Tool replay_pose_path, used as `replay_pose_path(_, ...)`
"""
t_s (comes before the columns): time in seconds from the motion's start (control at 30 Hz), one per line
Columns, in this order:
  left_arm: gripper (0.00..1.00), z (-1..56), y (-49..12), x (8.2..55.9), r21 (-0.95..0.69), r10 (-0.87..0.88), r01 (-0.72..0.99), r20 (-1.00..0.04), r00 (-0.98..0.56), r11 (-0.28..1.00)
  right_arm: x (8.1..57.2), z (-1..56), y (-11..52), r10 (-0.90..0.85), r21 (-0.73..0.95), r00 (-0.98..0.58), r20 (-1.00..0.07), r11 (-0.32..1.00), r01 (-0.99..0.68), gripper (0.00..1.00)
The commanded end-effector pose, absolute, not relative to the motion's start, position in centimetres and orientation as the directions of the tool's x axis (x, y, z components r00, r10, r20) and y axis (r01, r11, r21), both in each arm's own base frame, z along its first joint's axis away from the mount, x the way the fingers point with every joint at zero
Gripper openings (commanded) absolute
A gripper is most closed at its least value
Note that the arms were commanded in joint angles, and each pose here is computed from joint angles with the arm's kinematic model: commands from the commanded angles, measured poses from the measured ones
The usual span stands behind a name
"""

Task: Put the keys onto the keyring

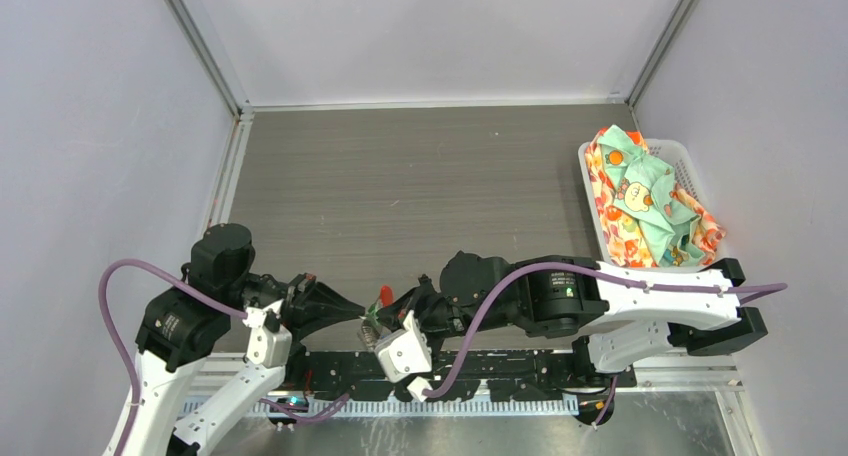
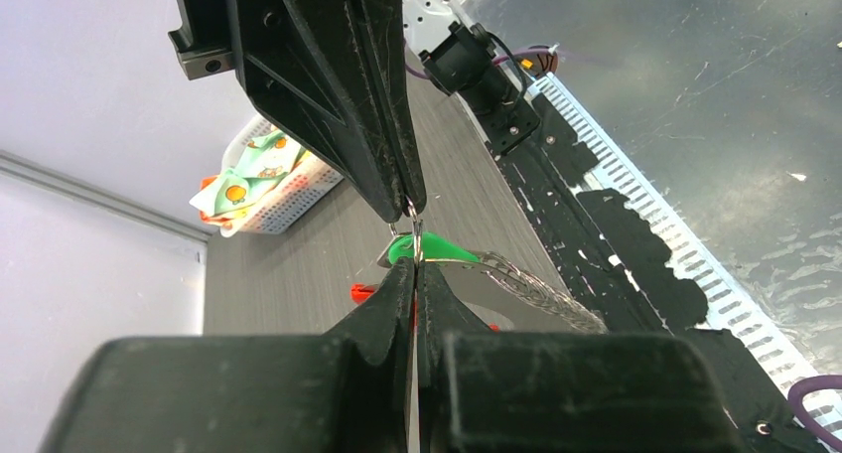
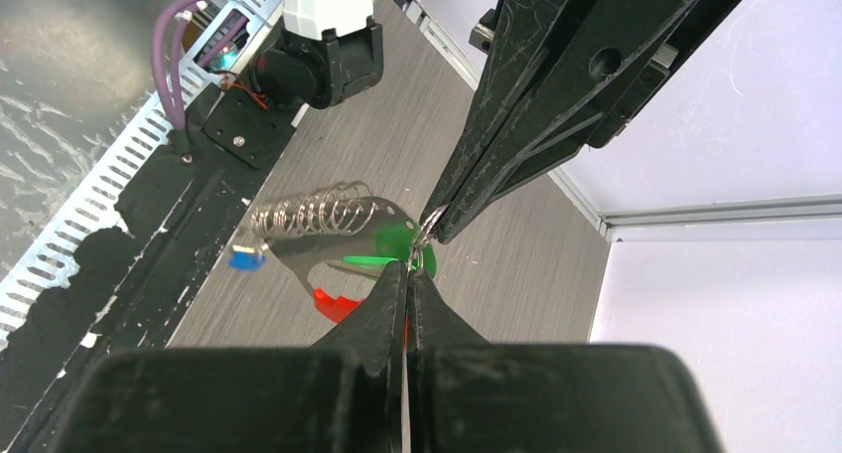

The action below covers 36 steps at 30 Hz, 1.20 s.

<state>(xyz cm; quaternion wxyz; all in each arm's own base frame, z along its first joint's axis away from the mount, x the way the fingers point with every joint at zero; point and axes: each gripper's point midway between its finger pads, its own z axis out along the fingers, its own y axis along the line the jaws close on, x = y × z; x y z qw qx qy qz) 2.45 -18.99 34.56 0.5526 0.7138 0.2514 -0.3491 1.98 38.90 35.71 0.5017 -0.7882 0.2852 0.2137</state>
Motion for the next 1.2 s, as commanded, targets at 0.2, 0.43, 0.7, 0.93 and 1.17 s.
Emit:
replay_pose_path(0.2,0.00,35.5,-19.1,2.9,0.637,-0.033,0.733,-0.760,0.650,-0.240,1.6,38.6,39.6,-0.176,-0.707,0.762,-0.623,-0.289,-0.645,0.01)
replay_pose_path(0.43,0.00,35.4,-19.1,3.1,0.626,-0.022,0.743,-0.768,0.640,-0.237,1.6,38.6,39.9,-0.168,-0.712,0.766,-0.620,-0.289,-0.640,0.01)
replay_pose_path(0.7,0.00,35.2,-19.2,3.3,0.610,-0.011,0.756,-0.780,0.626,-0.238,1.7,39.2,39.9,-0.154,-0.722,0.769,-0.621,-0.269,-0.637,0.01)
replay_pose_path(0.93,0.00,35.1,-19.2,3.4,0.594,-0.001,0.767,-0.791,0.612,-0.242,1.6,39.7,40.1,-0.133,-0.729,0.769,-0.625,-0.253,-0.636,0.01)
replay_pose_path(1.17,0.00,35.0,-19.2,3.4,0.588,0.006,0.772,-0.795,0.607,-0.241,1.7,40.2,40.6,-0.118,-0.739,0.771,-0.626,-0.226,-0.635,0.01)
